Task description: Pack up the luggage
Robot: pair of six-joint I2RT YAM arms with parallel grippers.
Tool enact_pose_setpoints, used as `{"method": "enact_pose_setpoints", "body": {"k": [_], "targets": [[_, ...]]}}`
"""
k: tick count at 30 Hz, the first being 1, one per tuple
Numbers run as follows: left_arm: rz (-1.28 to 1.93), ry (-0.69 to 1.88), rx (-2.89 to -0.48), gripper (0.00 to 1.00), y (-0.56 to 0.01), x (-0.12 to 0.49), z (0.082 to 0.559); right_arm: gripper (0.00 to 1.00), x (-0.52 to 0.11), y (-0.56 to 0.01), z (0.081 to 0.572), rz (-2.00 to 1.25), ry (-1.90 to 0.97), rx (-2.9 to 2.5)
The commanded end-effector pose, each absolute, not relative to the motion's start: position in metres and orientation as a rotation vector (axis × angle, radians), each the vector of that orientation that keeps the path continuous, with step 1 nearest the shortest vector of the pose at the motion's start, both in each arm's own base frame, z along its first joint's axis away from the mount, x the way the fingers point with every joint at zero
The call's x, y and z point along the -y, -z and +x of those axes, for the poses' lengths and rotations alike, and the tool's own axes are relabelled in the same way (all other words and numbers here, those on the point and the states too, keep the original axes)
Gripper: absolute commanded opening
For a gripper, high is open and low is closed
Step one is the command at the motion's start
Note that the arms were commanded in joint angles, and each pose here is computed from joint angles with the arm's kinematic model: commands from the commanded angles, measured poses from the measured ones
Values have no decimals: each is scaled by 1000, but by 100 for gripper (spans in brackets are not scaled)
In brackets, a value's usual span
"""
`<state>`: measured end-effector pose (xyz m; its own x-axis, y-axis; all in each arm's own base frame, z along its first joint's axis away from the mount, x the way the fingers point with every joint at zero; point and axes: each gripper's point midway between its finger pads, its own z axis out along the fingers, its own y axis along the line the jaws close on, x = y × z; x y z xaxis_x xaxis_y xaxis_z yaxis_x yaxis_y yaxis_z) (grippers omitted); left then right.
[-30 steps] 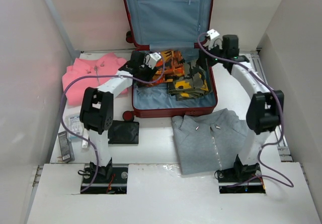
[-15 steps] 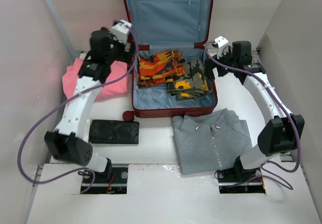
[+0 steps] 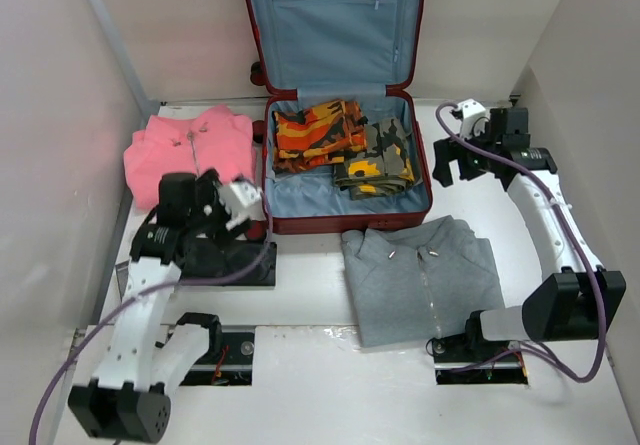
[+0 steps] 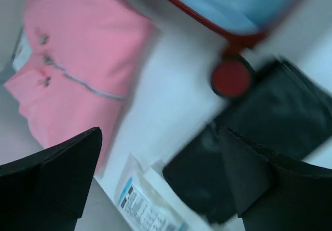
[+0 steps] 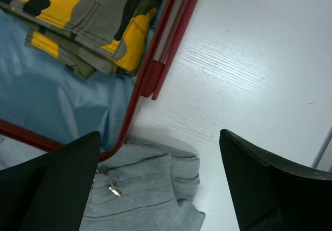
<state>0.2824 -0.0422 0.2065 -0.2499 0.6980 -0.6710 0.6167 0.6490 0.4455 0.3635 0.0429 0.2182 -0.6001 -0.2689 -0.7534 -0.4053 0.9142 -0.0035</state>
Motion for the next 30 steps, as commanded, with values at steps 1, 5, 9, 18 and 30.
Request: {"method": "enact_pose_setpoints", "body": {"k": [1, 5, 9, 18, 30], "targets": [[1573, 15, -1875, 96, -159, 53, 207, 100, -61, -229, 357, -518, -213, -2214], [1735, 42, -2069, 100, -105, 29, 176, 100, -82, -230, 350, -590, -199, -2218], [1789, -5, -2153, 100, -78, 14, 173, 100, -104, -229, 347, -661, -199, -2207], [1787, -118, -2122, 100, -61, 4, 172, 100, -119, -227, 345, -702, -178, -2200], [1693, -315, -2120, 89, -26, -8, 193, 100, -126, -226, 354, -713, -163, -2198]]}}
